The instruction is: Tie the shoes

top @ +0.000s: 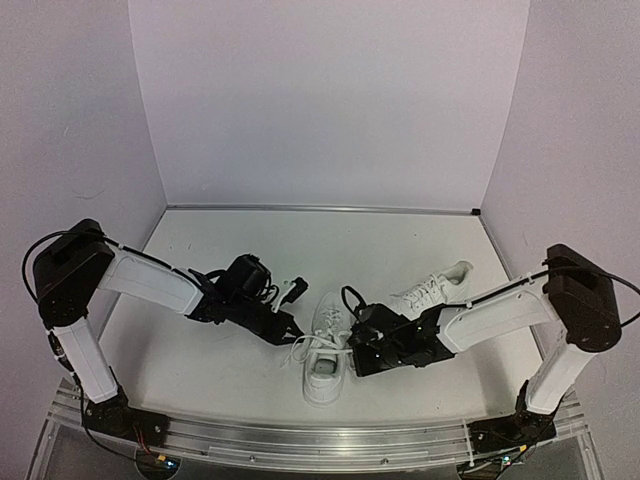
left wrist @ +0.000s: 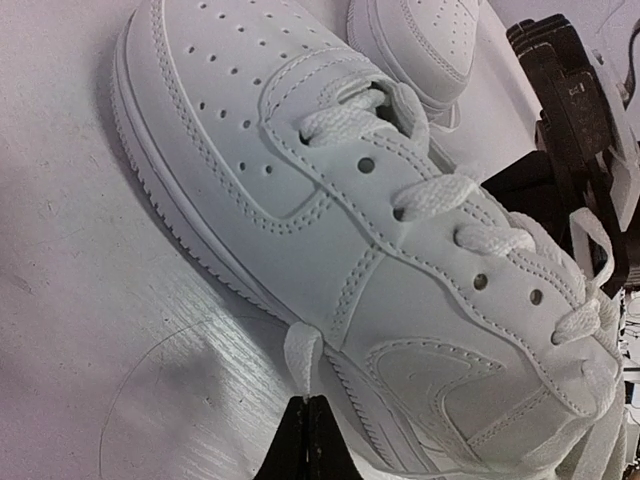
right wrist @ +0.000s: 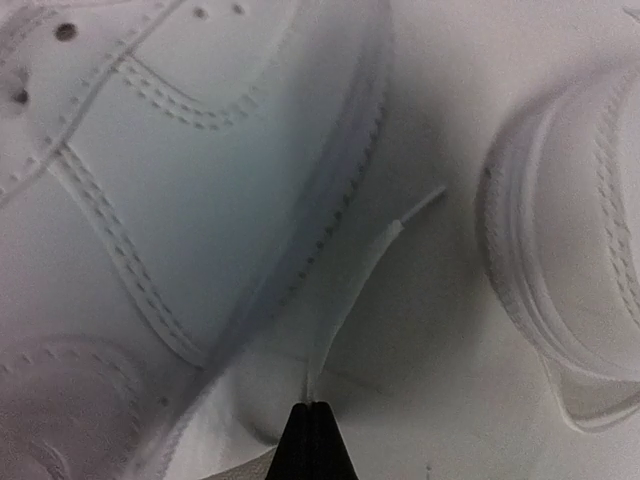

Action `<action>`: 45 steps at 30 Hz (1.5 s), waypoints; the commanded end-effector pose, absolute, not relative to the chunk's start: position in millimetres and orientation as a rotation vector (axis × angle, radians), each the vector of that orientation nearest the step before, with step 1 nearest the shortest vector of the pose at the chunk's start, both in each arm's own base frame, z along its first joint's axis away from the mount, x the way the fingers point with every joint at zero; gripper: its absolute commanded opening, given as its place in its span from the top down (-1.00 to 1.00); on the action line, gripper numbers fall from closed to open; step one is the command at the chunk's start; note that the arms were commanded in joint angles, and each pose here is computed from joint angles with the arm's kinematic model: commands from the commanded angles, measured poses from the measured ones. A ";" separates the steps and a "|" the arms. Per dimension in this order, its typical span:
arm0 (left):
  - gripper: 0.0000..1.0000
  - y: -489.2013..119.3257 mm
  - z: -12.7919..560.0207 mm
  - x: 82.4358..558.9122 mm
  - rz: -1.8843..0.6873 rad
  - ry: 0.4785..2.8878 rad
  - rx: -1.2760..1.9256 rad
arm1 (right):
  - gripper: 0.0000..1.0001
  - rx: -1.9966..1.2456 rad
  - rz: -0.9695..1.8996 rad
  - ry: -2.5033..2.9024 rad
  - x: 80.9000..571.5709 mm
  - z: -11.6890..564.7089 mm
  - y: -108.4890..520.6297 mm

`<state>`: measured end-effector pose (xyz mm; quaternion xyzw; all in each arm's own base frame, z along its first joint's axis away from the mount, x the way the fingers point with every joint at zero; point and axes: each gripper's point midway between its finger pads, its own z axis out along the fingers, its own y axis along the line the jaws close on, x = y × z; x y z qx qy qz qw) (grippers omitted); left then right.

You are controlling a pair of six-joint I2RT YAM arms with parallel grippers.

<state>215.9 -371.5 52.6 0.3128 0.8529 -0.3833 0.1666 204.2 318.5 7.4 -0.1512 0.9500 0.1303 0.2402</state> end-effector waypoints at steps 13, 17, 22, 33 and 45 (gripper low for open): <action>1.00 -368.4 59.6 237.7 -1.116 2.425 0.717 | 1.00 -0.491 0.532 2.483 242.6 26.3 397.2; 1.00 -347.1 71.8 256.2 -1.065 2.447 0.567 | 1.00 -0.404 0.538 2.466 246.0 46.7 372.3; 1.00 -321.2 117.2 269.1 -0.997 2.360 0.406 | 1.00 -0.290 0.505 2.384 245.9 93.2 326.3; 1.00 -222.0 198.7 280.2 -0.668 2.189 -0.025 | 1.00 -0.117 0.405 2.235 230.8 169.4 232.8; 1.00 -117.8 193.4 288.4 -0.277 2.215 -0.487 | 1.00 0.020 0.170 2.170 226.8 190.8 164.5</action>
